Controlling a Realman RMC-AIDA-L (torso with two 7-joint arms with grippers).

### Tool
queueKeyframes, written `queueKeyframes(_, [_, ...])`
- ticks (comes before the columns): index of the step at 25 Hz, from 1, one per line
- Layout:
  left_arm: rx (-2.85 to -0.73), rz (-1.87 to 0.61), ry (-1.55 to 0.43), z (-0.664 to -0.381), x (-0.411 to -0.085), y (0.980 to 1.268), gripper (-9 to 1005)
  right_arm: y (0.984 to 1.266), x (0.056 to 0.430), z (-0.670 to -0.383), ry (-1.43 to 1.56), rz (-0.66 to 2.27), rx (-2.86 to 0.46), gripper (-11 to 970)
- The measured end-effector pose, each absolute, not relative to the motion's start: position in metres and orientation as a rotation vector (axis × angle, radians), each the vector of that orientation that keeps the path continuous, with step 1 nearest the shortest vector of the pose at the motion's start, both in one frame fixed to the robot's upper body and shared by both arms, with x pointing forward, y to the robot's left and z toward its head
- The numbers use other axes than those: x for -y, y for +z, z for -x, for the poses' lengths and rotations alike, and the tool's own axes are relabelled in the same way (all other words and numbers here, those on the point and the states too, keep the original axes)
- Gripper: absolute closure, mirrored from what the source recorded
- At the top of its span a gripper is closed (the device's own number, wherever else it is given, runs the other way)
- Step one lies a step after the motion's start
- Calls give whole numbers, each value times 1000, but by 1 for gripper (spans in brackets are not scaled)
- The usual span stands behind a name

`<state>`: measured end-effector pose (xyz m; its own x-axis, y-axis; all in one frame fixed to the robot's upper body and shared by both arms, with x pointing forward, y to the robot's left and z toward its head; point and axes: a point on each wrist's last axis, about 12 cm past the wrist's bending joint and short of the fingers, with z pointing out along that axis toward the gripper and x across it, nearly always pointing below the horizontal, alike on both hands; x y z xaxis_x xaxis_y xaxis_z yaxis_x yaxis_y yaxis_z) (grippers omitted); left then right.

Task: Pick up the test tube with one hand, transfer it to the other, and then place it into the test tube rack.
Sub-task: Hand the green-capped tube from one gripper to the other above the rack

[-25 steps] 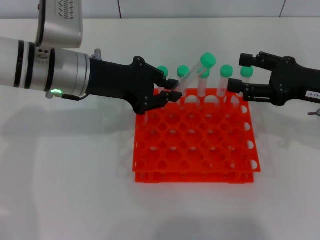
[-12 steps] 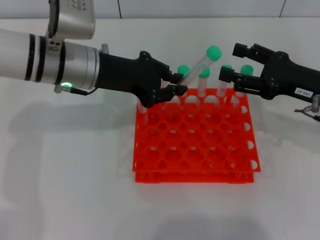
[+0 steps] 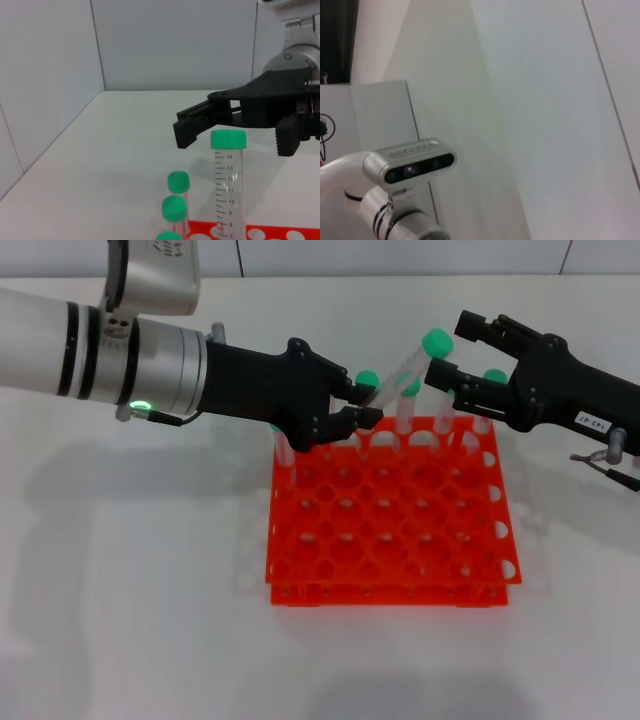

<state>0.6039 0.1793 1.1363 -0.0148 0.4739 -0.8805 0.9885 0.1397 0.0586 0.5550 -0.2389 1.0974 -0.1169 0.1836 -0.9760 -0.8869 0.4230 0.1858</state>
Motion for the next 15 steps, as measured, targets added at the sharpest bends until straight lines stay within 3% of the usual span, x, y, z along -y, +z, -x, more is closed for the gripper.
queueKeyframes(15, [-1596,-1452,-791,-605,-175,1136,756,1091,232,-553,1049,631,-1375,91])
